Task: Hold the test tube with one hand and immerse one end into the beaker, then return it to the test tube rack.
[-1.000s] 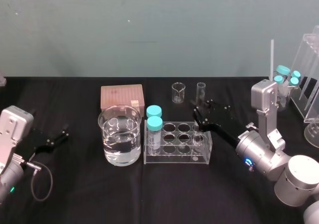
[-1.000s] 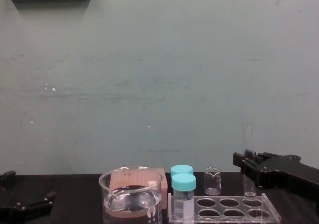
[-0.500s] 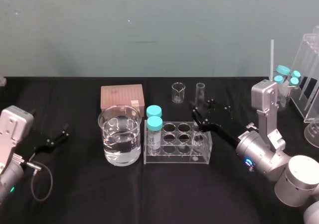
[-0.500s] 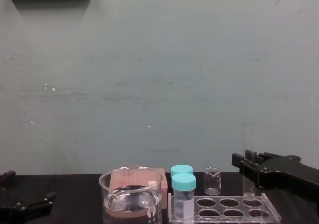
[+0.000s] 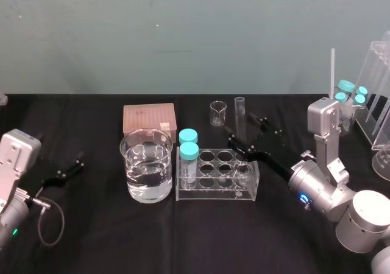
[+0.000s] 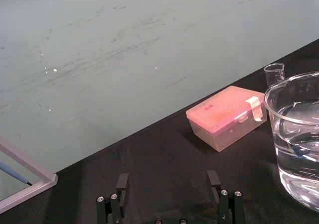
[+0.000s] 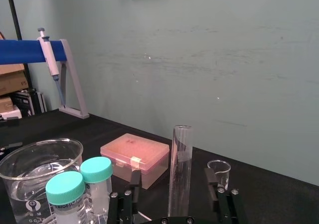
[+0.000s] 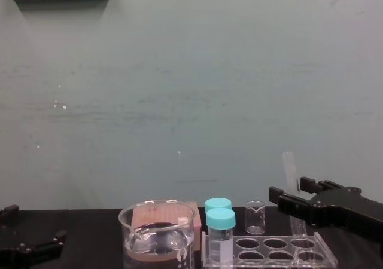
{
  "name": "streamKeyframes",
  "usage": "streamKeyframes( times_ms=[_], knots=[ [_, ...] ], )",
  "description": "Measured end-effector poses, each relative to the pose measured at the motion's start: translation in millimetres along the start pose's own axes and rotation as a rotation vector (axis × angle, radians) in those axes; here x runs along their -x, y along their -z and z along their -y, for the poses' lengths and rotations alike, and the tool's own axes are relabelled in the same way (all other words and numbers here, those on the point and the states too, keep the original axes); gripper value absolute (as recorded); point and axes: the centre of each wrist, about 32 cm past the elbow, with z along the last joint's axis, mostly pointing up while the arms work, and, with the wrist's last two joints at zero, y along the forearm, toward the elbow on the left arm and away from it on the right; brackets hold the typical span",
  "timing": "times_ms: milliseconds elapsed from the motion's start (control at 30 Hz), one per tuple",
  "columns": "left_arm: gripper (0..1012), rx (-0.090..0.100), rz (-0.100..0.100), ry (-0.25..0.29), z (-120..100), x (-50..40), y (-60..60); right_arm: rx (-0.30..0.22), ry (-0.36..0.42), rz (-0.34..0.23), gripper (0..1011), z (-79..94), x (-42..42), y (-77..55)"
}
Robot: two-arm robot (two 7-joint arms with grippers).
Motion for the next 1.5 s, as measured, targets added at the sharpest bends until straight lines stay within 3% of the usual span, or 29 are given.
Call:
streamKeyframes(
  times_ms=[200, 267, 433, 533, 600, 733, 833, 1000, 1200, 1500],
  knots=[
    [1000, 0.000, 0.000, 0.000, 0, 0.0, 0.0, 0.000, 0.000, 0.000, 944, 0.0, 0.0, 0.0],
    [1000, 0.000, 0.000, 0.000, 0, 0.0, 0.0, -0.025, 0.004, 0.004, 1000, 0.9, -0.9, -4.7],
    [1000, 0.000, 0.000, 0.000, 0, 0.0, 0.0, -0.117, 0.034, 0.022, 1000, 5.4, -4.6, -25.0],
    [1000, 0.000, 0.000, 0.000, 0, 0.0, 0.0, -0.186, 0.073, 0.035, 1000, 12.0, -8.1, -40.5],
    [1000, 0.000, 0.000, 0.000, 0, 0.0, 0.0, -0.211, 0.143, 0.049, 1002, 21.5, -12.7, -46.9],
    [1000, 0.000, 0.000, 0.000, 0, 0.0, 0.0, -0.167, 0.237, 0.054, 1000, 31.7, -15.6, -42.8],
    [1000, 0.000, 0.000, 0.000, 0, 0.0, 0.0, -0.071, 0.314, 0.034, 1000, 41.7, -14.3, -30.9],
    [1000, 0.000, 0.000, 0.000, 0, 0.0, 0.0, 0.024, 0.341, 0.004, 1000, 46.8, -10.2, -15.2],
    [1000, 0.000, 0.000, 0.000, 0, 0.0, 0.0, 0.074, 0.343, -0.013, 1002, 46.6, -7.2, -6.8],
    [1000, 0.000, 0.000, 0.000, 0, 0.0, 0.0, 0.080, 0.340, -0.013, 1000, 46.3, -7.2, -6.4]
  ],
)
